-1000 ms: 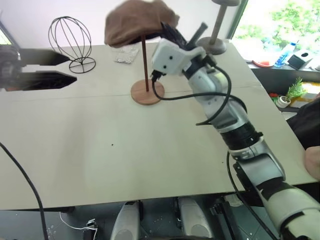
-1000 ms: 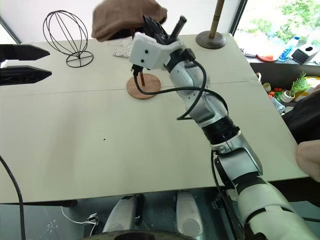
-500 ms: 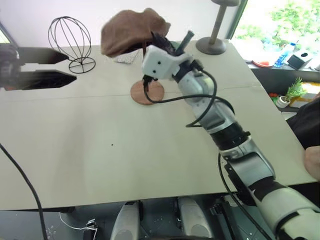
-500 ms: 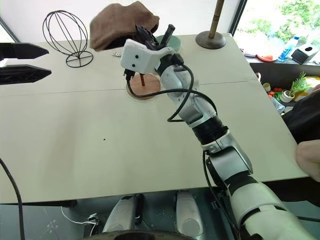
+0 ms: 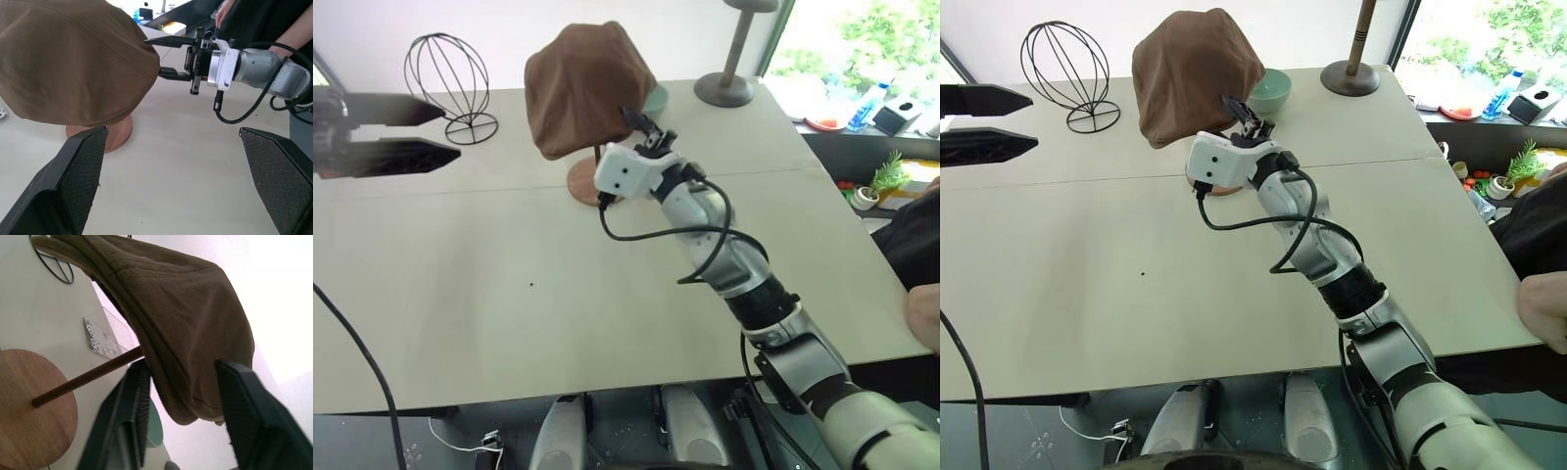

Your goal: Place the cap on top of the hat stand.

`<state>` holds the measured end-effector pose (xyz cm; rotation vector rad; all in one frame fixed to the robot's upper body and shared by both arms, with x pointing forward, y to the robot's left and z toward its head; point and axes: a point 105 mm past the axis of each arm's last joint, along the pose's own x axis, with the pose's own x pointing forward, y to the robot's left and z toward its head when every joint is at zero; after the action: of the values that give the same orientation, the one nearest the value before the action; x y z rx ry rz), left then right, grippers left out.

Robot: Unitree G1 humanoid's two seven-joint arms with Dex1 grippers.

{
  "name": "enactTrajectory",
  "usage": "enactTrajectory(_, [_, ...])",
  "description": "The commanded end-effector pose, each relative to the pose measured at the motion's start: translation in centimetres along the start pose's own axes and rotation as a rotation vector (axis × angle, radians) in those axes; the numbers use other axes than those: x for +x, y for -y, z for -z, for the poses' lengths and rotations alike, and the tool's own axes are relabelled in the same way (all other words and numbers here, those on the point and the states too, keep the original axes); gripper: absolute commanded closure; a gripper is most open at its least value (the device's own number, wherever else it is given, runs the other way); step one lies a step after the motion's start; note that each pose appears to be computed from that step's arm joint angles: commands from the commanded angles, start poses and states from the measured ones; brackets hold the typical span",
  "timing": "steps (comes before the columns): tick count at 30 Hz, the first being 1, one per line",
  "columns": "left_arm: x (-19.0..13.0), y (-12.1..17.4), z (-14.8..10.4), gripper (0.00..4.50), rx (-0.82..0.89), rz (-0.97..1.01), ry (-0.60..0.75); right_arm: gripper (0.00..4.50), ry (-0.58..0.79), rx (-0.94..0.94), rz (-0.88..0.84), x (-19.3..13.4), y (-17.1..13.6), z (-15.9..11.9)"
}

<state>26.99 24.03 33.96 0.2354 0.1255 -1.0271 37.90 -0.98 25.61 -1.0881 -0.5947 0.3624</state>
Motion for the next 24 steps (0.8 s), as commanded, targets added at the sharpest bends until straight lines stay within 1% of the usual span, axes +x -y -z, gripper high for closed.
enactTrajectory(1, [-0.3, 0.4, -1.0, 0.0, 0.055, -0.002, 0.018, 0.39, 0.059, 0.05, 0.054, -0.2, 1.7, -1.4])
enactTrajectory(2, [-0.3, 0.4, -1.0, 0.0, 0.055, 0.0, 0.017, 0.04, 0.077, 0.058, 0.053, -0.3, 1.9, -1.8])
enactTrajectory(4, [-0.2, 0.4, -1.1, 0.0, 0.056, 0.001, 0.019, 0.04, 0.13, 0.102, 0.028, -0.9, 2.2, -2.5])
enactTrajectory(7, [-0.2, 0.4, -1.2, 0.0, 0.06, 0.002, 0.02, 0.04, 0.2, 0.12, -0.034, -2.6, 3.3, -2.9])
enactTrajectory(10, [-0.4, 0.3, -1.1, 0.0, 0.066, -0.001, 0.013, 0.04, 0.256, 0.117, -0.119, -4.7, 4.8, -2.5])
enactTrajectory(13, [-0.6, 0.1, -0.8, 0.0, 0.063, -0.013, 0.009, 0.04, 0.271, 0.194, -0.21, -6.6, 6.9, -1.5])
enactTrajectory(14, [-0.7, 0.1, -0.7, 0.0, 0.063, -0.017, 0.007, 0.04, 0.27, 0.251, -0.245, -7.1, 7.6, -1.2])
enactTrajectory(16, [-0.9, -0.1, -0.4, 0.0, 0.06, -0.027, 0.004, 0.04, 0.226, 0.472, -0.365, -8.1, 10.1, 0.5])
enactTrajectory(18, [-1.2, -0.1, -0.2, 0.0, 0.059, -0.032, 0.003, 0.04, 0.197, 0.611, -0.46, -9.1, 12.1, 1.5])
enactTrajectory(21, [-1.5, -0.3, -0.1, 0.0, 0.06, -0.043, 0.007, 0.04, 0.151, 0.726, -0.568, -10.4, 14.2, 3.0])
enactTrajectory(24, [-1.8, -0.6, -0.1, 0.0, 0.06, -0.059, 0.016, 0.04, 0.106, 0.8, -0.659, -11.2, 15.4, 4.3])
